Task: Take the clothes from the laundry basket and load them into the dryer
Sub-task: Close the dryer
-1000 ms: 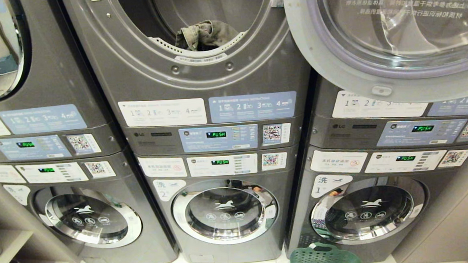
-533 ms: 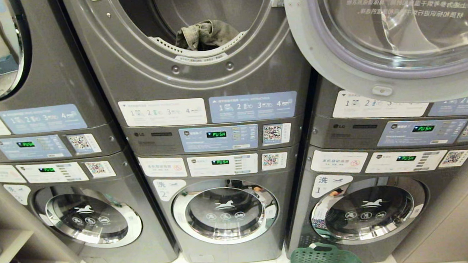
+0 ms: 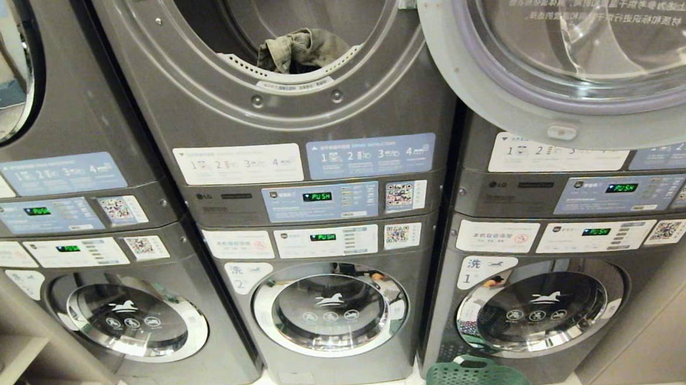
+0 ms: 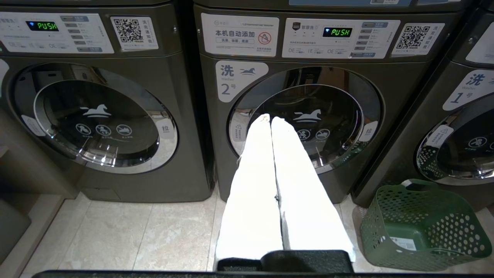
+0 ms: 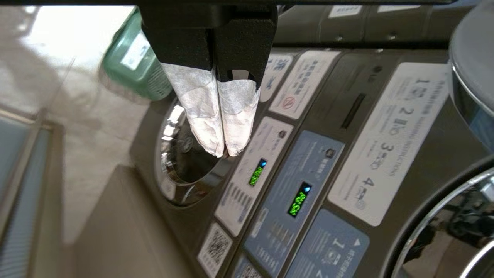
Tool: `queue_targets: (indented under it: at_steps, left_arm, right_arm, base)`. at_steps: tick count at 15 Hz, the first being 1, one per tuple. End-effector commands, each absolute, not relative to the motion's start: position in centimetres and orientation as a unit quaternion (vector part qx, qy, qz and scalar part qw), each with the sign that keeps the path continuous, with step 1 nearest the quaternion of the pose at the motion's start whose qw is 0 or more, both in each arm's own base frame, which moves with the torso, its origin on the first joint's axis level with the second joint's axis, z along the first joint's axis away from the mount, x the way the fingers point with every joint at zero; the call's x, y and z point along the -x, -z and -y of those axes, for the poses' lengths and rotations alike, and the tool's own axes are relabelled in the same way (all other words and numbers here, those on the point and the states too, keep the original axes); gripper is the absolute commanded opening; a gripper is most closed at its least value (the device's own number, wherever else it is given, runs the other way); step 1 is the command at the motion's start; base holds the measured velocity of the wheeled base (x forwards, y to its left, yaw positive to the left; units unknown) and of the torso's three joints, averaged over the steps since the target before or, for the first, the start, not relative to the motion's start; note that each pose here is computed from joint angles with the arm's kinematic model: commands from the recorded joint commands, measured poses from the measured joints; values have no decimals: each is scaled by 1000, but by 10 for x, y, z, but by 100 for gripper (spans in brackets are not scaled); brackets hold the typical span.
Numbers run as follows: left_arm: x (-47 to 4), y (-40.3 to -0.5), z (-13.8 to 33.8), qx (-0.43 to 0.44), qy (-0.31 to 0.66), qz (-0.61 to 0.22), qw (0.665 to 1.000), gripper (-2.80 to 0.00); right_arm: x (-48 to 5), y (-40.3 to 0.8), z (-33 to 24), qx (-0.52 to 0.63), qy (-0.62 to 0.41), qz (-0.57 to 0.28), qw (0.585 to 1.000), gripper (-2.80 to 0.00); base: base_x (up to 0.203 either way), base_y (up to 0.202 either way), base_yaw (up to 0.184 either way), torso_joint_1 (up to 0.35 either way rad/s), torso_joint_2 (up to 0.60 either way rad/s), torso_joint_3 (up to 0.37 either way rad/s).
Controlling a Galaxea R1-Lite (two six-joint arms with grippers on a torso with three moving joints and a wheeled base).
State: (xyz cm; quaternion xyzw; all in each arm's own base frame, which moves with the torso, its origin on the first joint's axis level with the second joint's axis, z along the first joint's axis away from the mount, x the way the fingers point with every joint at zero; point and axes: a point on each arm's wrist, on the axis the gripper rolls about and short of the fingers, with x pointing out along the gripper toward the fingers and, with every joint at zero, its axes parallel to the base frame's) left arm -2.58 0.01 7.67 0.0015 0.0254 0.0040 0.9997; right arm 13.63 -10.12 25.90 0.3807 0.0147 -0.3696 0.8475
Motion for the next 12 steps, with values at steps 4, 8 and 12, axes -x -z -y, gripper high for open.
queue_targets:
  at_steps: [4,8,12]
  left_arm:
    - [26,-77,0,-2,-5,-26,1000,-280]
    - [26,-77,0,-2,-5,-26,1000,-280]
    - [26,-77,0,-2,-5,-27,1000,-280]
  right_arm:
    - [-138,-270,108,-381,238,46,892,-280]
    - [-135,-256,110,-345,128,87,926,-280]
    - [-138,-248,137,-361,172,86,913,-280]
  base:
    - [0,0,0,0,0,0]
    - [0,0,0,0,0,0]
    - [0,0,0,0,0,0]
